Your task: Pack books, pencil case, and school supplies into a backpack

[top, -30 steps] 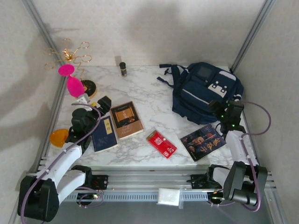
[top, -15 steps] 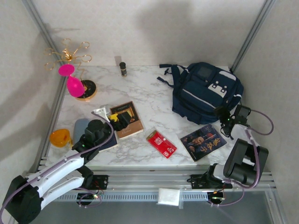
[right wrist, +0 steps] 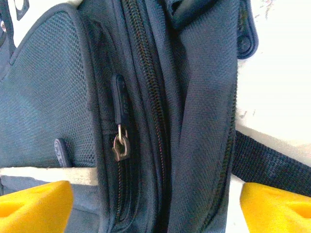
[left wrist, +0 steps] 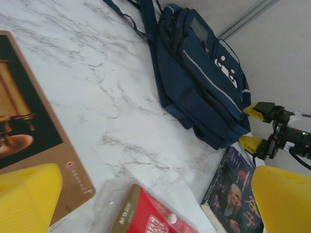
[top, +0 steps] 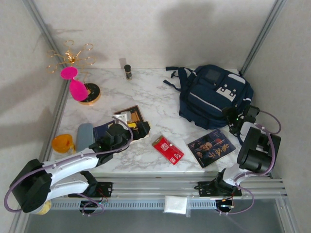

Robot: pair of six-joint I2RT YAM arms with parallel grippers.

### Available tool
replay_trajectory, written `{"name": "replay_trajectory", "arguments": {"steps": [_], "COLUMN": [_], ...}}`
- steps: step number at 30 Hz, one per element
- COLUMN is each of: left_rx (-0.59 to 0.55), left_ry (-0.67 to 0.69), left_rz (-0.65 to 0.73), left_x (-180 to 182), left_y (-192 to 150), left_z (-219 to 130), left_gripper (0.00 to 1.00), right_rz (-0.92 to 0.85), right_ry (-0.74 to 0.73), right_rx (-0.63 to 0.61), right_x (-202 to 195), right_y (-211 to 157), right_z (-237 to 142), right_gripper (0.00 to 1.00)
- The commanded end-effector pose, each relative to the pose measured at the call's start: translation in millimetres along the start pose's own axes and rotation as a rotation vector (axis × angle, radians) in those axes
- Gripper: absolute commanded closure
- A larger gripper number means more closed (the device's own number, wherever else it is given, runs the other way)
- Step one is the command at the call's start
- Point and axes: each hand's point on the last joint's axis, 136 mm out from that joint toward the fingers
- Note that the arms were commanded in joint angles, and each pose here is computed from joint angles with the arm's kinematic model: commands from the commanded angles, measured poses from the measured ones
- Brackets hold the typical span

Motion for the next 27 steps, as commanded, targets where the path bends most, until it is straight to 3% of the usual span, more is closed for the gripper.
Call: {"name": "replay_trajectory", "arguments": {"steps": [1, 11, 15, 19, 27], "left_rx": [-0.053, -0.038, -0.036, -0.037, -0.042], "left_ry": [-0.036, -0.013, 0.025, 0.088, 0.227], "left_rz": [0.002, 0.005, 0.01, 0.014, 0.024], "left_x": [-19.5, -20.7, -16.2, -7.4, 18.1], "left_y": [19.6, 18.1, 21.1, 26.5, 43.8], "left_z": [6.7, 14.8, 13.7, 8.2, -15.0], "left_gripper": [0.01, 0.01, 0.01, 0.01, 0.01], "right_rz": [-0.012, -0.027, -0.088, -0.179, -0.374], "right_ry": [0.086, 0.16, 0.192, 0.275, 0.372], "right_rx": [-0.01, 0.025, 0.07, 0.16, 0.393], "right_x": [26.4, 42.7, 63.4, 104.6, 163.7], "right_y": [8.4, 2.6, -14.4, -51.1, -164.2], "right_z": [-0.7, -2.8, -3.9, -12.4, -24.3], "right_gripper": [0.21, 0.82, 0.99, 1.0, 1.0]}}
Point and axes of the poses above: each hand's point on the last joint's axis, 136 mm out from that joint toward the fingers, its own z axis out along the fingers, its own x axis along the line the jaws close on, y = z × x, and after that the axes turned 14 degrees about z, right-handed
